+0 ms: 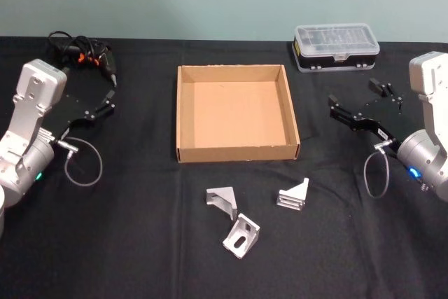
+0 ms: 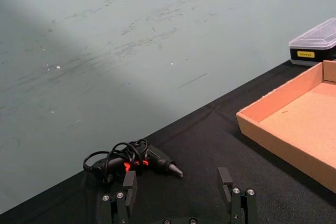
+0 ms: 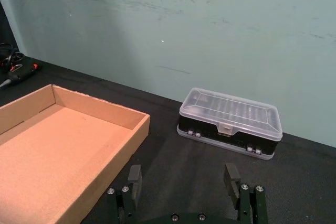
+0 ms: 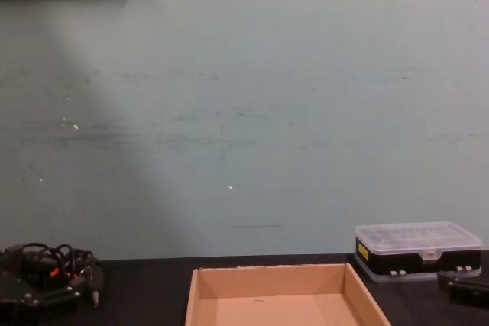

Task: Use one hand to pick up the angle iron from the table and place it into the box.

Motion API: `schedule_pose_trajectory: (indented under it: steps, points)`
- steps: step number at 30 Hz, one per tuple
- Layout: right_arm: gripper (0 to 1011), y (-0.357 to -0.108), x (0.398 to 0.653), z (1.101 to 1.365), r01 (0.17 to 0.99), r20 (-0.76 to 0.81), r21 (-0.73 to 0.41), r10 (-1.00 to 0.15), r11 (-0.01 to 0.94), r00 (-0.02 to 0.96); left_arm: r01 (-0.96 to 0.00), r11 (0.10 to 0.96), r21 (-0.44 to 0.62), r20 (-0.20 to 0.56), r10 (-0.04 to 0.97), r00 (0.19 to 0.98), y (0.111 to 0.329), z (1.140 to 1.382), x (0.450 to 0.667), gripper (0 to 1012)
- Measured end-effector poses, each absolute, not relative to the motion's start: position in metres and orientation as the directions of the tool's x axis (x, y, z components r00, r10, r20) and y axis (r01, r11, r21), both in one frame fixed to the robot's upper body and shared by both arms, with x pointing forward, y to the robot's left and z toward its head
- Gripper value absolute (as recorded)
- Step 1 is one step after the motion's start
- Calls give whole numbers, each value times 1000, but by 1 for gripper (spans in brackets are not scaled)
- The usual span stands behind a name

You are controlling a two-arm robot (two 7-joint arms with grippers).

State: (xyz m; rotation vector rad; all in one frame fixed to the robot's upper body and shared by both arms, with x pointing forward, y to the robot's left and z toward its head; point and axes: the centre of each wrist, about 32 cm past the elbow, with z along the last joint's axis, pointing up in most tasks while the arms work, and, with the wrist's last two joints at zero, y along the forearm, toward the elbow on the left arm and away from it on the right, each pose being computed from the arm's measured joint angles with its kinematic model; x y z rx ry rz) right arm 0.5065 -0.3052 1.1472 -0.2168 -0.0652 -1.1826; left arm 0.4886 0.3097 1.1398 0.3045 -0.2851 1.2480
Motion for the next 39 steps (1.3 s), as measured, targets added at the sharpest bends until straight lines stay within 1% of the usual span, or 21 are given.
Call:
schedule_pose_trajectory:
  steps: [39]
  points:
    - [1003, -305, 507, 1147, 923, 164, -134, -911, 360, 379, -955, 287, 70, 374, 880, 292, 310, 1140, 489, 1000]
